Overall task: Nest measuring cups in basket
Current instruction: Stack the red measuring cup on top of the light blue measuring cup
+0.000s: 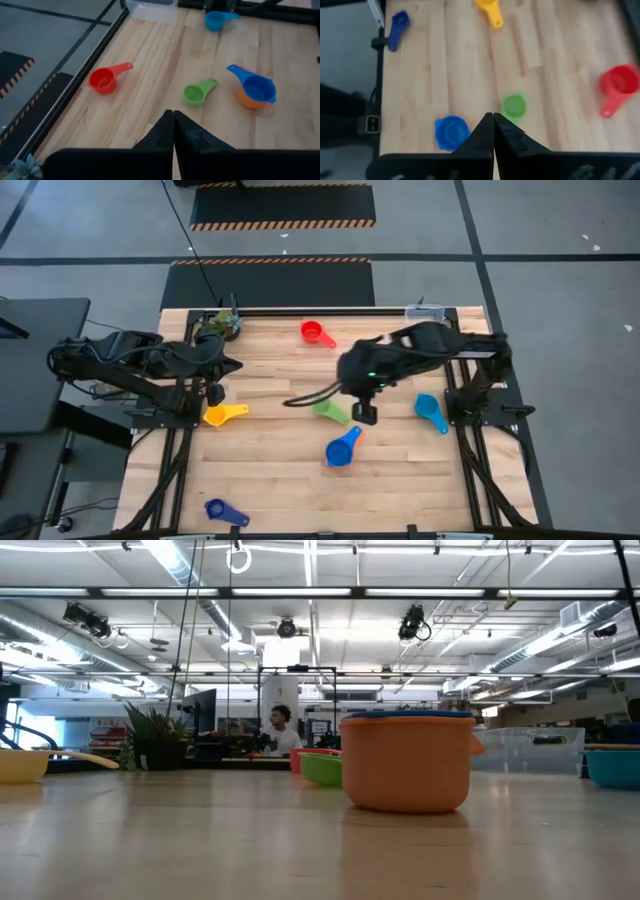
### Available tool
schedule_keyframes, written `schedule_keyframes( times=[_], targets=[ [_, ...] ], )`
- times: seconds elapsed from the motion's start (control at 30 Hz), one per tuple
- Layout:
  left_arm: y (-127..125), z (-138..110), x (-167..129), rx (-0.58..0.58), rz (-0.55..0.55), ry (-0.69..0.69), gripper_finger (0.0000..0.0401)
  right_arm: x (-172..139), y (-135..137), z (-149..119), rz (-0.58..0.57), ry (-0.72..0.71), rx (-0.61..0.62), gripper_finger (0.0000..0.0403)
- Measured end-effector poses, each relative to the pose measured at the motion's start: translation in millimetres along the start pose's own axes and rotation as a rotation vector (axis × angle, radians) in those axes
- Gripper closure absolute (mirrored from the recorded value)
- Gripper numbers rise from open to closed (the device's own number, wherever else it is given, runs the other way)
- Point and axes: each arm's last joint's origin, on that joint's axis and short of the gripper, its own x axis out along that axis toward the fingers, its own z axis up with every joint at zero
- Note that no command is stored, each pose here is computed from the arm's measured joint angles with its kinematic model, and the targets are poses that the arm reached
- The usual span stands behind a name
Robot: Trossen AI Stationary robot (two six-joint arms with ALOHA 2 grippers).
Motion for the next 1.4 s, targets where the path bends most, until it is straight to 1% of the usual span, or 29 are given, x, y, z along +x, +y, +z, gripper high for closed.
schedule_keyframes(
  times=[0.17, 0.27, 0.4, 0.47, 0.57, 0.63, 0.73, 0.8, 0.87, 0.93, 1.0, 1.1, 1.17, 1.3, 1.4],
  targets=[
    [3.1, 3.2, 12.0, -0.024, 0.021, 0.04, 0.0346, -39.7, 2.8, -11.3, -0.059, -0.112, -0.028, 0.04],
    [4.7, 6.0, 24.2, -0.039, 0.034, 0.079, 0.0313, -55.4, 0.0, -15.8, -0.096, -0.157, -0.052, 0.04],
    [6.8, 11.1, 46.6, 0.016, 0.048, 0.135, 0.0272, -71.9, -5.4, -21.3, -0.113, -0.191, -0.087, 0.04],
    [8.6, 16.4, 61.8, 0.039, 0.057, 0.143, 0.0255, -79.7, -8.8, -24.2, -0.115, -0.202, -0.097, 0.04],
    [15.4, 24.7, 89.8, 0.071, 0.087, 0.153, 0.0238, -91.4, -14.6, -28.0, -0.142, -0.235, -0.072, 0.04],
    [24.6, 28.6, 108.4, 0.067, 0.078, 0.169, 0.0234, -102.1, -19.9, -31.7, -0.171, -0.27, -0.039, 0.04],
    [41.6, 36.9, 139.8, 0.002, 0.029, 0.144, 0.0232, -119.7, -27.4, -38.8, -0.215, -0.327, 0.008, 0.04],
    [53.9, 40.4, 160.8, -0.019, -0.005, 0.125, 0.0232, -130.6, -32.2, -43.7, -0.237, -0.359, 0.027, 0.04],
    [67.3, 41.6, 180.7, -0.001, -0.028, 0.112, 0.0232, -141.0, -36.7, -48.7, -0.252, -0.39, 0.041, 0.04],
    [79.5, 38.1, 200.0, 0.011, -0.036, 0.131, 0.0232, -151.9, -41.0, -54.3, -0.259, -0.421, 0.055, 0.04],
    [90.8, 32.3, 218.5, 0.042, -0.038, 0.163, 0.0232, -161.2, -44.9, -59.7, -0.259, -0.442, 0.056, 0.04],
    [102.4, 19.7, 245.5, 0.136, -0.056, 0.226, 0.0232, -172.3, -49.1, -66.7, -0.257, -0.468, 0.052, 0.04],
    [108.6, 10.2, 262.1, 0.177, -0.076, 0.27, 0.0232, -179.0, -51.4, -71.3, -0.257, -0.482, 0.039, 0.04],
    [116.9, -7.8, 293.2, 0.224, -0.107, 0.33, 0.0232, -187.8, -54.9, -77.4, -0.279, -0.503, 0.018, 0.04],
    [118.7, -15.6, 309.0, 0.275, -0.108, 0.341, 0.0232, -190.7, -56.3, -79.5, -0.299, -0.509, 0.004, 0.04]
  ],
)
